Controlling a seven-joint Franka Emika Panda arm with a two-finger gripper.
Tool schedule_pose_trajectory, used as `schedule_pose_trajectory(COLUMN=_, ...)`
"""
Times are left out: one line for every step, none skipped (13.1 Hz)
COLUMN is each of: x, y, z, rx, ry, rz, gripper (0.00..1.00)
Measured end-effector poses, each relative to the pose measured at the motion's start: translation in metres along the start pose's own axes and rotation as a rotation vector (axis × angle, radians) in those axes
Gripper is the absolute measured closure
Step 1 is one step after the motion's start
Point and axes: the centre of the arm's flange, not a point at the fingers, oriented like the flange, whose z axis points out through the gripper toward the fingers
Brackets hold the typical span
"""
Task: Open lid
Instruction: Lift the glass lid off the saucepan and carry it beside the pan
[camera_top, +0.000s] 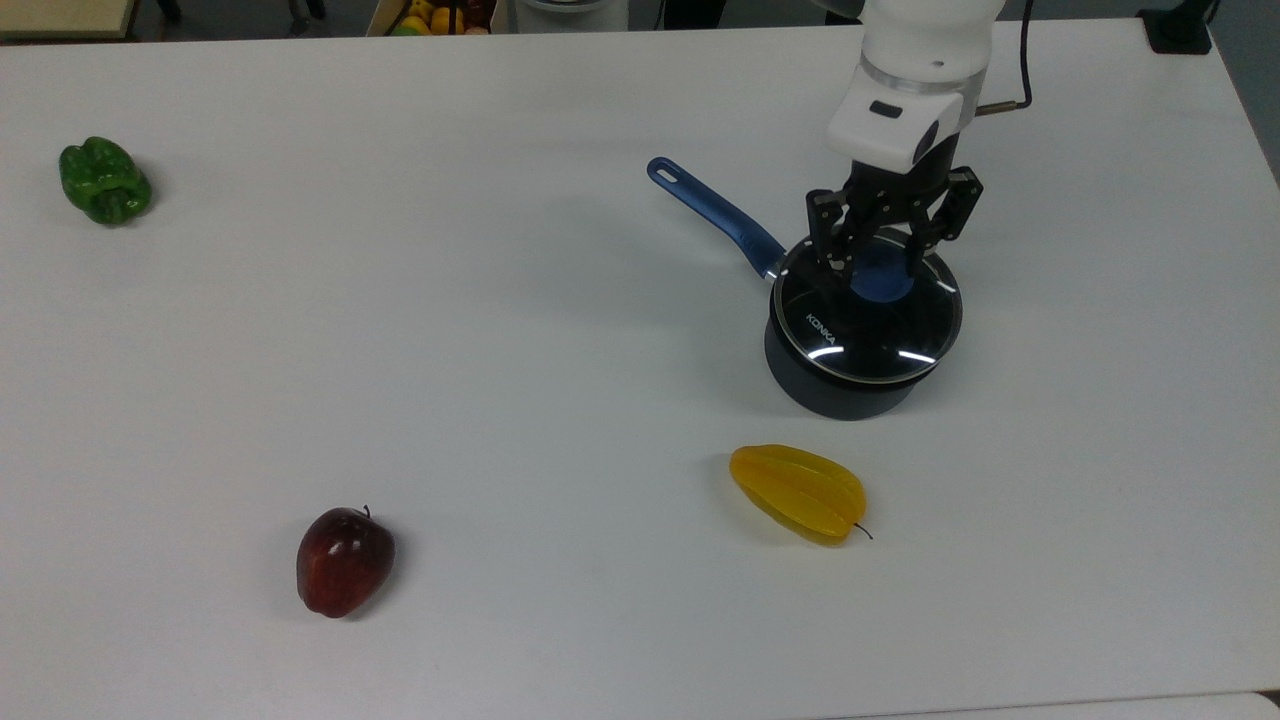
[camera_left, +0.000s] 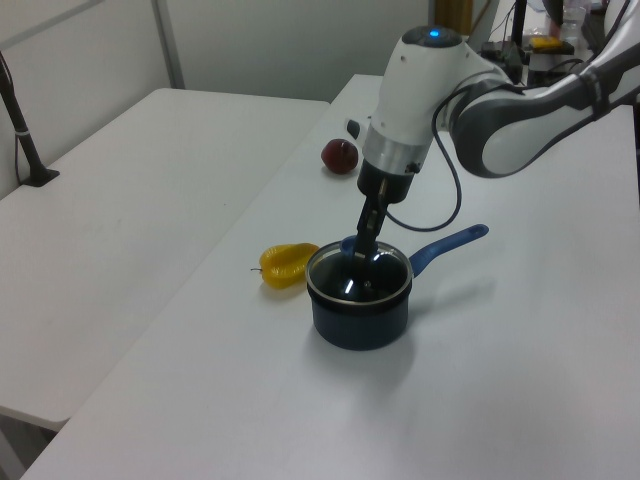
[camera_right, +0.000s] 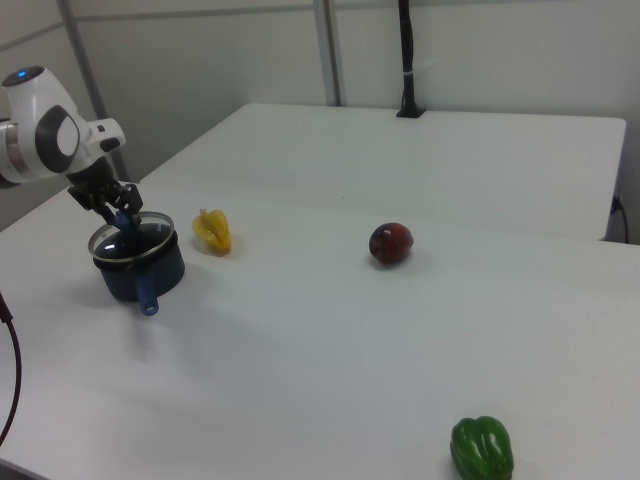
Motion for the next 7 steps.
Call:
schedule_pose_trajectory(x=0.0, y=0.004, z=-0.013, rx=-0.006, ry=-0.007, rz=0.01, gripper=0.4)
schedule_pose_trajectory(x=0.0, y=0.012, z=-0.027, rx=-0.016, ry=-0.014, rz=0.03, gripper=0.4)
schedule_pose_trajectory(x=0.002, y=0.022, z=-0.037, rx=-0.025, ry=-0.018, rz=0.051, gripper=0.4)
schedule_pose_trajectory(x=0.006, y=0.047, z=-0.048, rx=-0.039, ry=-0.019, rz=0.088, gripper=0.4)
schedule_pose_trajectory(x=0.009, y=0.069, z=-0.054, rx=-0.05, ry=-0.018, rz=0.119, gripper=0.4)
schedule_pose_trajectory(x=0.011, y=0.095, z=-0.057, rx=-0.063, ry=-0.019, rz=0.157, gripper=0.4)
schedule_pose_trajectory(x=0.013, y=0.126, z=-0.058, rx=-0.078, ry=-0.021, rz=0.2, gripper=0.4)
